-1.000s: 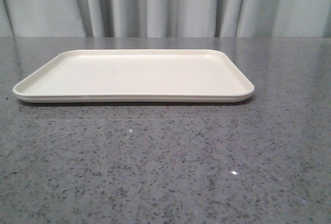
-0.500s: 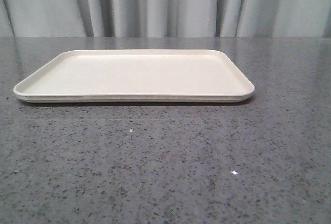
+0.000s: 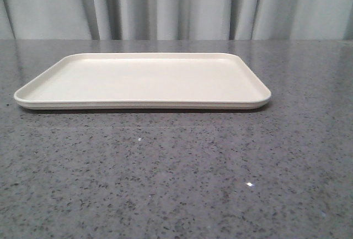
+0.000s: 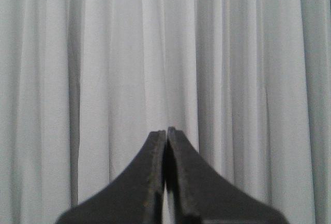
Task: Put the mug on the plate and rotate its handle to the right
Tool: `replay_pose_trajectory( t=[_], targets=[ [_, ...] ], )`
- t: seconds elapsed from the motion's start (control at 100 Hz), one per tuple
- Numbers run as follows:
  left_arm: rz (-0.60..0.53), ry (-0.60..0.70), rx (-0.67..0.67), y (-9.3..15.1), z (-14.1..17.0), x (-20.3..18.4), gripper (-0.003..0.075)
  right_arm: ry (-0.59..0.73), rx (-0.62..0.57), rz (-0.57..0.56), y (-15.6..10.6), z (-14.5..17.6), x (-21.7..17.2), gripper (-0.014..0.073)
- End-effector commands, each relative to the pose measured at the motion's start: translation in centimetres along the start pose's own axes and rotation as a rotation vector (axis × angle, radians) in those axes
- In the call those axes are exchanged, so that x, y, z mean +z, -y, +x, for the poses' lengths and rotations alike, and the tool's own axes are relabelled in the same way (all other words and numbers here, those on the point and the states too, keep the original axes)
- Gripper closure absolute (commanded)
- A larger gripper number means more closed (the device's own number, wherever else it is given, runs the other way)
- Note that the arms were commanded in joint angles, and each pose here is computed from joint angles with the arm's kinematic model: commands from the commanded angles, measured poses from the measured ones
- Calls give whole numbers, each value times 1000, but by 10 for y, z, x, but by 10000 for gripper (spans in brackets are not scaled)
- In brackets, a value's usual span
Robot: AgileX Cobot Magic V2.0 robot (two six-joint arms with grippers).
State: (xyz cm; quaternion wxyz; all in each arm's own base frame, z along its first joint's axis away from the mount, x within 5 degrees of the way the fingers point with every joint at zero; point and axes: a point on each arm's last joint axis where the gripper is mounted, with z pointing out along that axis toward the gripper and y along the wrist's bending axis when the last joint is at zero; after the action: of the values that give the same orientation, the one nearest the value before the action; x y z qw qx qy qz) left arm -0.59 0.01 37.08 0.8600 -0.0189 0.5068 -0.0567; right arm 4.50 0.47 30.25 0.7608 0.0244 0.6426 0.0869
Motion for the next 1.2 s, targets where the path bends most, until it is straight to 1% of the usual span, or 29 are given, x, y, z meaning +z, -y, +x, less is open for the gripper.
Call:
replay_pose_trajectory(
  t=[0.0, 0.12, 0.24, 0.38, 0.45, 0.58, 0.68, 0.8, 0.93, 0.97, 1.02, 1.07, 1.19],
  targets=[
    [-1, -4, -19, 2, -17, 11, 740, 79, -37, 2, -5, -38, 8, 714],
    [-6, -52, -19, 2, -22, 21, 740, 84, -83, 2, -9, -66, 17, 714],
    [-6, -59, -19, 3, -29, 29, 740, 113, -128, 7, -12, -91, 25, 714],
    [-6, -57, -19, 4, -40, 40, 741, 129, -158, 11, -15, -113, 36, 714],
    [-7, -68, -19, 5, -46, 47, 740, 119, -170, 13, -16, -121, 43, 714],
    [-13, -133, -19, 6, -54, 61, 740, 98, -201, 20, -17, -132, 56, 714],
    [-21, -162, 7, 6, -61, 71, 740, 86, -210, 21, -18, -140, 65, 714],
    [-31, -207, 26, 6, -71, 82, 740, 89, -251, 22, -20, -153, 71, 714],
    [-44, -272, 41, 6, -75, 95, 740, 86, -280, 20, -22, -164, 74, 704],
    [-46, -283, 43, 6, -76, 98, 740, 89, -288, 19, -22, -167, 74, 681],
    [-49, -304, 43, 6, -75, 102, 740, 91, -292, 19, -23, -169, 74, 634],
    [-54, -333, 46, 5, -75, 106, 739, 90, -292, 19, -23, -171, 74, 566],
    [-60, -381, 48, 5, -74, 112, 739, 91, -291, 18, -24, -174, 75, 365]
  ],
)
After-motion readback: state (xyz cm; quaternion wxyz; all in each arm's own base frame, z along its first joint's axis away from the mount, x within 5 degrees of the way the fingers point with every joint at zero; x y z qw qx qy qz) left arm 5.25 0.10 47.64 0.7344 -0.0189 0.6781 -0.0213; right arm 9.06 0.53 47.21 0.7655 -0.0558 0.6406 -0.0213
